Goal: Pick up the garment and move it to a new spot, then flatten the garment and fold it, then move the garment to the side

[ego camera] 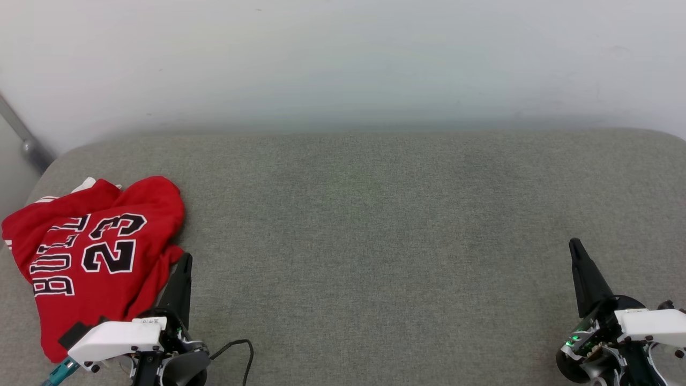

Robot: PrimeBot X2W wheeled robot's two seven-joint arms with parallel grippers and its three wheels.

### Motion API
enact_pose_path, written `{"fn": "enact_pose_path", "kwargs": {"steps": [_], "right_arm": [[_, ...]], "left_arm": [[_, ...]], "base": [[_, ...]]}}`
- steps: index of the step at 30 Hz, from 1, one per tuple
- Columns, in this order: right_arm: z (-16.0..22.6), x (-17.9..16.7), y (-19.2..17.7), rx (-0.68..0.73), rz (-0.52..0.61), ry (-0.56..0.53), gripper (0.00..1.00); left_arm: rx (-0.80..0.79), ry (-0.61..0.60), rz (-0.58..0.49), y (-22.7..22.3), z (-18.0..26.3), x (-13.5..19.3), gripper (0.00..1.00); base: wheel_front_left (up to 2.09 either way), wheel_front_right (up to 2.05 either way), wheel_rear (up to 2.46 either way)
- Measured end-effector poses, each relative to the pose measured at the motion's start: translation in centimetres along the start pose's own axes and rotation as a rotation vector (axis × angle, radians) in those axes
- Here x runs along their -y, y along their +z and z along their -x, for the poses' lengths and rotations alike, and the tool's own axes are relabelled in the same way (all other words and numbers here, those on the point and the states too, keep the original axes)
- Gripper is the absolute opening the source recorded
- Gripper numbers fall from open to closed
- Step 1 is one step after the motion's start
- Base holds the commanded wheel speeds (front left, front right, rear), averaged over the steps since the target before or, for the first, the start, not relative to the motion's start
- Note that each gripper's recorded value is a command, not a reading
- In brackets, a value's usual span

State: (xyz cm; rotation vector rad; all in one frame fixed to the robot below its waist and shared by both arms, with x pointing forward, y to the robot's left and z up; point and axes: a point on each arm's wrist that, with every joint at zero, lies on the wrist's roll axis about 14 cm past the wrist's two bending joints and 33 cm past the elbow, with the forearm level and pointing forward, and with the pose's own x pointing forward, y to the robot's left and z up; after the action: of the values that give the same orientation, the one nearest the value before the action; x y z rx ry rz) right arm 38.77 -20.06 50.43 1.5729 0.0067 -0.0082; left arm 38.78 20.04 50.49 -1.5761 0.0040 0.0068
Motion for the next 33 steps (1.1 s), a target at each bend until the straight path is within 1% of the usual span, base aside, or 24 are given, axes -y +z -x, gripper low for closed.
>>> {"fn": "enact_pose_path", "kwargs": {"steps": [32, 33], "right_arm": [[0.00, 0.00, 0.00, 0.000, 0.000, 0.000, 0.00], [0.06, 0.17, 0.00, 0.000, 0.000, -0.005, 1.00]], "left_arm": [[0.000, 0.000, 0.000, 0.00, 0.00, 0.00, 0.00], [0.000, 0.005, 0.000, -0.02, 0.05, -0.16, 1.00]], "base": [[0.00, 0.00, 0.00], [0.00, 0.00, 0.00]]}}
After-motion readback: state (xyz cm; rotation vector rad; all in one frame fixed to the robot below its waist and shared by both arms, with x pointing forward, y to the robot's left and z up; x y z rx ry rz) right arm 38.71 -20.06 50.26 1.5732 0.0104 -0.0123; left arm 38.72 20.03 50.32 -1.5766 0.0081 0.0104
